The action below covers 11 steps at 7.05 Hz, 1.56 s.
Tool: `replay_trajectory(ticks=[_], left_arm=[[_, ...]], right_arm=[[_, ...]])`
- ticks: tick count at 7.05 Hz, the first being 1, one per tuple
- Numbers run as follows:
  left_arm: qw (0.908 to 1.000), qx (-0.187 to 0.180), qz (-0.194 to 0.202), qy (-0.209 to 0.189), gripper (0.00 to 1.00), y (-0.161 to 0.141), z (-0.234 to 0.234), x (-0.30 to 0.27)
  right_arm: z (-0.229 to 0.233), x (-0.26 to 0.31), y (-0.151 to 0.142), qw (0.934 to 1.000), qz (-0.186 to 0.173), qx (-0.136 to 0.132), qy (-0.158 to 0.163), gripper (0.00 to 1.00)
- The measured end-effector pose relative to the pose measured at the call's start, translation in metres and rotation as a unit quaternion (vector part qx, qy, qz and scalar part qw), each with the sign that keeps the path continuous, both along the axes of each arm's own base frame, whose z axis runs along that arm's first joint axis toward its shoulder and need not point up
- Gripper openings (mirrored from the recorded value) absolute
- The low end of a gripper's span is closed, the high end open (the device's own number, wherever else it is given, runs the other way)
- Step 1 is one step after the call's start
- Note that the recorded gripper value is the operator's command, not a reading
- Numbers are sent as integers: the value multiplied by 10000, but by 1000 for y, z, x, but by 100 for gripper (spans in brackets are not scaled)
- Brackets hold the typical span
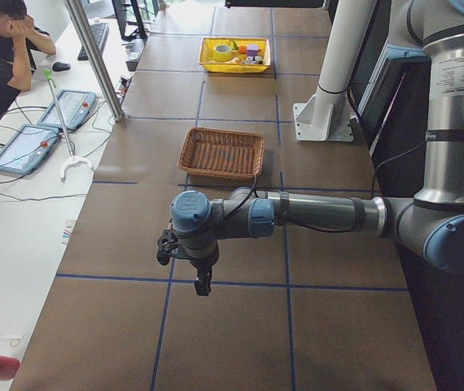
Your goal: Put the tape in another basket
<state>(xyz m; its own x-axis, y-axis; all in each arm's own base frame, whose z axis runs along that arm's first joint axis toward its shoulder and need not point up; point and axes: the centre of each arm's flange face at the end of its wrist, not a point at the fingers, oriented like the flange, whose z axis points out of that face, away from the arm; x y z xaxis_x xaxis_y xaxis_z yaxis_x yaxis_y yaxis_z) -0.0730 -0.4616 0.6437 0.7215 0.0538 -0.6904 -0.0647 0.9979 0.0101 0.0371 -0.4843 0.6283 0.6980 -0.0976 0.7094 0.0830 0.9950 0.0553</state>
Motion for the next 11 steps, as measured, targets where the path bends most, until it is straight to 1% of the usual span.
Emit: replay_trajectory(ticks=[6,11], left_arm=[[9999,30,119,-1,100,-8,-6,12],[9997,230,120,46,100,-9,-22,14]], right_arm=[[-1,-1,-1,10000,-1,11,-24,100],[-6,-3,0,9999,-20,68,-109,100]])
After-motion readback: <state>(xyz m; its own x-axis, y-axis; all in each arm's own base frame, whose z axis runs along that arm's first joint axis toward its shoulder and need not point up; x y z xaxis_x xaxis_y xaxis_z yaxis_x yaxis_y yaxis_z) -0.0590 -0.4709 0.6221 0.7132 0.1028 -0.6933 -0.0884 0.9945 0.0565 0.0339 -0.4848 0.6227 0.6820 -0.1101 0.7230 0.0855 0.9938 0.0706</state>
